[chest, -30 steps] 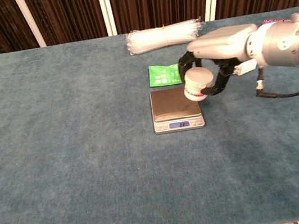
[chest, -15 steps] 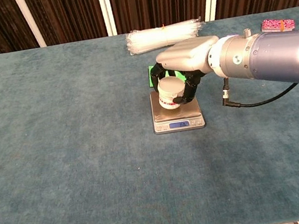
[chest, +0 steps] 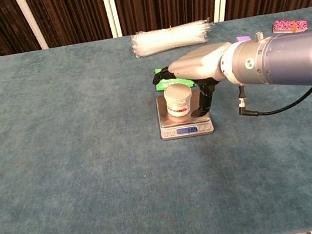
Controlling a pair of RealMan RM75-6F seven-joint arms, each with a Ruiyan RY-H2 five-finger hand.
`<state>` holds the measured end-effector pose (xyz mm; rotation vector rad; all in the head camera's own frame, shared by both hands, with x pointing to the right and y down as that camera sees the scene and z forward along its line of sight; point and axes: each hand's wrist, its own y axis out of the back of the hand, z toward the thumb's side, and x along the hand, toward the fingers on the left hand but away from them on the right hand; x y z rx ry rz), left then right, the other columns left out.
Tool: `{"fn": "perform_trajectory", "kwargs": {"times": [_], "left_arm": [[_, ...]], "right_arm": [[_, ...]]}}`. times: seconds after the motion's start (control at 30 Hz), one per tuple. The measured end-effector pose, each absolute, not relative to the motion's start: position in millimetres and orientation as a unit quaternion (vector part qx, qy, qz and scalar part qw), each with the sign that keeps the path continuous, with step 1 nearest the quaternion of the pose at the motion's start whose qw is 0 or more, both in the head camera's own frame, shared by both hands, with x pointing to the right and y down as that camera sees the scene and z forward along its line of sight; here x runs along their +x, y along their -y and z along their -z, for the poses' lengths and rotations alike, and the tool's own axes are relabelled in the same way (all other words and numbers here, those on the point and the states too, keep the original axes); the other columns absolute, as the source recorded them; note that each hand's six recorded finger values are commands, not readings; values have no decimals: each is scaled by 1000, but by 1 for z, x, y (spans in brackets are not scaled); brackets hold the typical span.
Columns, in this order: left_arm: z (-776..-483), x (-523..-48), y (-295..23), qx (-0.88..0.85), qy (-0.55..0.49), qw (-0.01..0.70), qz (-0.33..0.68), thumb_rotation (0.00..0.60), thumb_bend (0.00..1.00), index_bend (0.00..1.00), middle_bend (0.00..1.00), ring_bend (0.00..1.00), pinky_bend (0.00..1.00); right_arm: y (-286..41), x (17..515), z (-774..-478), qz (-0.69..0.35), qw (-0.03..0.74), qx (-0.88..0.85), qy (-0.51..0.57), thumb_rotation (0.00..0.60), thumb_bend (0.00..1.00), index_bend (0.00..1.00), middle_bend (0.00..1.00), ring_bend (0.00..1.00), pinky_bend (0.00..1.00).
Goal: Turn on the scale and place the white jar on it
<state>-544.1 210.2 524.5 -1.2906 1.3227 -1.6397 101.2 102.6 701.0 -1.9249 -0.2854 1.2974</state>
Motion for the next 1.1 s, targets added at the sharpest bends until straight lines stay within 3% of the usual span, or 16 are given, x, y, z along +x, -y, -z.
{"fn": "perform_trajectory", "kwargs": {"times": [0.3, 0.53, 0.87, 1.1], "left_arm": [[-524, -545, -211, -484, -503, 334, 633, 600, 118, 0, 0, 0, 0], [-523, -538, -212, -486, -505, 336, 629, 600, 118, 0, 0, 0, 0], [-531, -532, -214, -497, -497, 326, 632, 600, 118, 0, 0, 0, 0], [-533, -537, -213, -499, -501, 314, 634, 600, 118, 0, 0, 0, 0]], "right_arm": [[-70, 142, -658, -518, 397, -732, 195, 600, 362, 0, 0, 71, 0], [-62, 236, -602, -552, 405, -673, 281, 600, 361, 0, 0, 71, 0], [-133, 359, -555, -576, 416, -591, 382, 600, 362, 0, 0, 71, 0], [-191, 406, -539, -589, 439, -550, 399, 600, 361, 0, 0, 71, 0]]}}
